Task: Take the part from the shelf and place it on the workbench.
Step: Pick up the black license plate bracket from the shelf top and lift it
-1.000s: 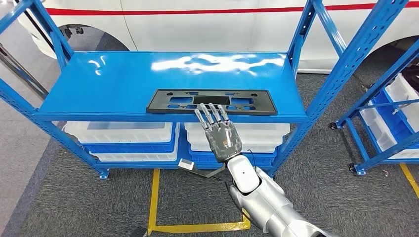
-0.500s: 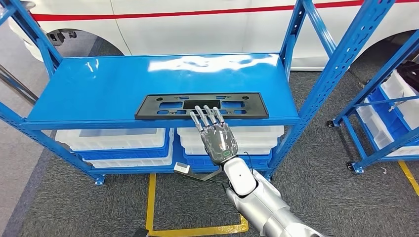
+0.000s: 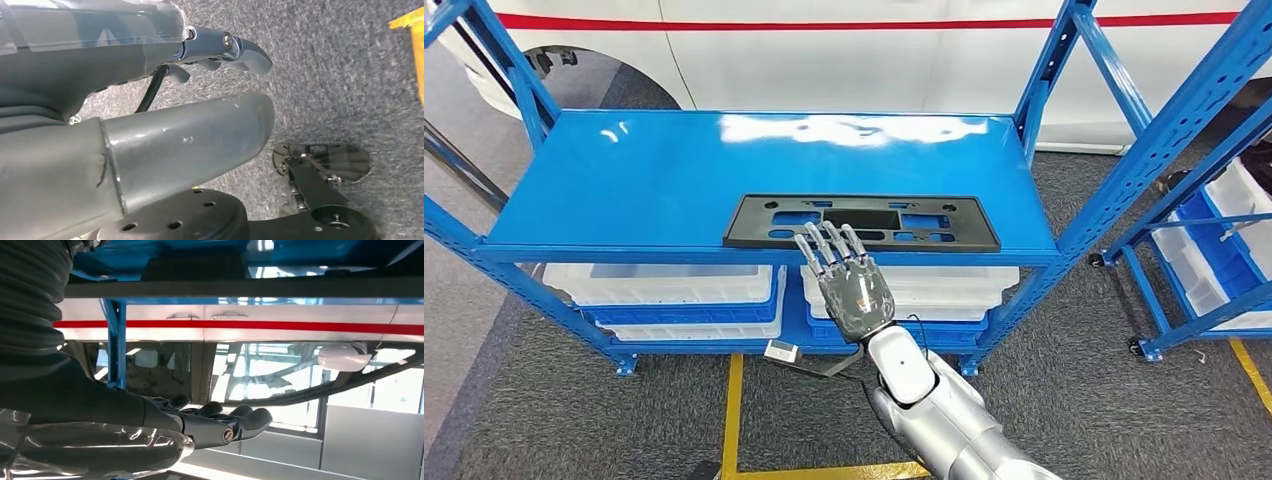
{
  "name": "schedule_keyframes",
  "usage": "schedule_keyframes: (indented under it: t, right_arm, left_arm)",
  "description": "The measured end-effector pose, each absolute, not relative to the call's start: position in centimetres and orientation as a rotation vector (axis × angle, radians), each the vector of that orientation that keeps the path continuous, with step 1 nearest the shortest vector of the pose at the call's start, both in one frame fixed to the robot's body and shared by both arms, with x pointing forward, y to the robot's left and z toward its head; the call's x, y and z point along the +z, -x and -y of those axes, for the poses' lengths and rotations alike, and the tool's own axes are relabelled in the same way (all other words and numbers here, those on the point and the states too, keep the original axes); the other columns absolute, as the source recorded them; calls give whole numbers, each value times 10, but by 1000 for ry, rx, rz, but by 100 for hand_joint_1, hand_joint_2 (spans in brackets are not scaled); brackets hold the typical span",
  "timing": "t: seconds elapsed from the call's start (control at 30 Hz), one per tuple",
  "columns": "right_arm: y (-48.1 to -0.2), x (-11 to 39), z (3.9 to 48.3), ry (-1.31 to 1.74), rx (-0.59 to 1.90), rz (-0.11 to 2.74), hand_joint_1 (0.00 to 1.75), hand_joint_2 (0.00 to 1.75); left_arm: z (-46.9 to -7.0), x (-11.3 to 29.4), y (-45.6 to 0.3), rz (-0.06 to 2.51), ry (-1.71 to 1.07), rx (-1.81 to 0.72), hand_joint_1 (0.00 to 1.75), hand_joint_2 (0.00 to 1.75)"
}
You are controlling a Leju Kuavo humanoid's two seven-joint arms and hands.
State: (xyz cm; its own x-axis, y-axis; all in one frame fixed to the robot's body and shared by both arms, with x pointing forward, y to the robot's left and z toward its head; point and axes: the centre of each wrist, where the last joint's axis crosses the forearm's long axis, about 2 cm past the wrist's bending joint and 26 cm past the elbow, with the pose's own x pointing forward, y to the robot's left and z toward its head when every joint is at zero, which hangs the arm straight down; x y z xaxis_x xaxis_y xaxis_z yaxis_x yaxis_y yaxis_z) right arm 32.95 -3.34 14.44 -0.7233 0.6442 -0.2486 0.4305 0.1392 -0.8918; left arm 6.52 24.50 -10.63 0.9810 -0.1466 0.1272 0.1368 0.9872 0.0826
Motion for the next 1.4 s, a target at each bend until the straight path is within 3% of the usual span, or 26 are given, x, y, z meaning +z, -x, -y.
schedule_keyframes:
  t: [0.87, 1.4]
  right_arm:
    - [-325, 149, 17, 983, 1627, 2240, 0, 175]
    - [-339, 140, 29, 1028, 1730, 1968, 0, 175]
  left_arm:
    - [-243, -106, -68, 138, -68, -153, 0, 0]
    - [-242, -106, -65, 132, -64, -132, 0, 0]
